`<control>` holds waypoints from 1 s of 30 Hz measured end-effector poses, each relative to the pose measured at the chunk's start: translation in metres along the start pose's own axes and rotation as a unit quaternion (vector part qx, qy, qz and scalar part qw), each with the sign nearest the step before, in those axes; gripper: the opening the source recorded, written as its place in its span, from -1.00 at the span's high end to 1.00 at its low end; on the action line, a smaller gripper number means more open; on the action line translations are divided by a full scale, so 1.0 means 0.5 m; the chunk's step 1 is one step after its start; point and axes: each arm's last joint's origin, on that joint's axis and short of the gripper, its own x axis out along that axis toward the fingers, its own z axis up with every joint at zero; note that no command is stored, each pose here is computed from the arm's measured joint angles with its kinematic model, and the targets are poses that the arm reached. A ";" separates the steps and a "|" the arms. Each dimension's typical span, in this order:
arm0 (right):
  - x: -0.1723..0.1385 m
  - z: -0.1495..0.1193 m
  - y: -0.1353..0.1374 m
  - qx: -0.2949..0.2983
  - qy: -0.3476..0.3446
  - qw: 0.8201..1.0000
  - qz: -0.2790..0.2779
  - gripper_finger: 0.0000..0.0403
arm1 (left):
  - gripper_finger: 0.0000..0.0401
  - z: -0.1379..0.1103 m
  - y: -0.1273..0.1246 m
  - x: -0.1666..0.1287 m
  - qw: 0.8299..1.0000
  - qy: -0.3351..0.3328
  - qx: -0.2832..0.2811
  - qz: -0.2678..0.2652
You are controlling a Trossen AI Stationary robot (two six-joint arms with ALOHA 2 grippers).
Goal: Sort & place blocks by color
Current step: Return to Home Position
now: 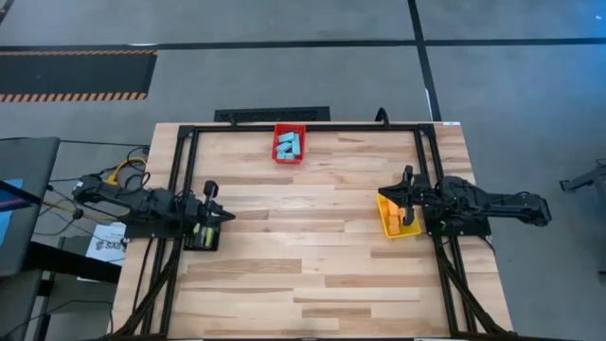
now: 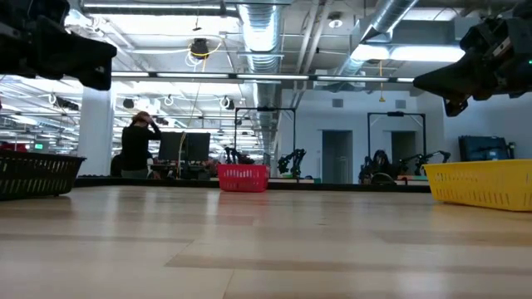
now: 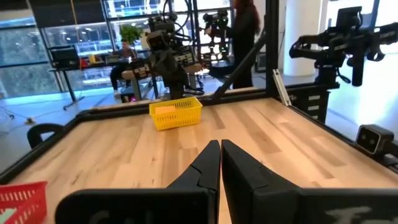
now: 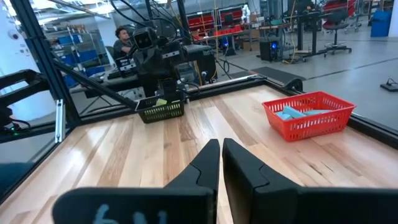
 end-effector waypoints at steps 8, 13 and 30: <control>0.000 0.000 0.000 0.000 0.000 1.000 0.000 0.79 | 1.00 0.000 0.000 0.000 1.000 0.000 -0.017 0.000; 0.000 0.000 0.000 0.000 0.000 1.000 0.000 0.79 | 1.00 0.000 0.000 0.000 1.000 0.000 -0.017 0.000; 0.000 0.000 0.000 0.000 0.000 1.000 0.000 0.78 | 1.00 0.000 0.000 0.000 1.000 0.000 -0.018 0.000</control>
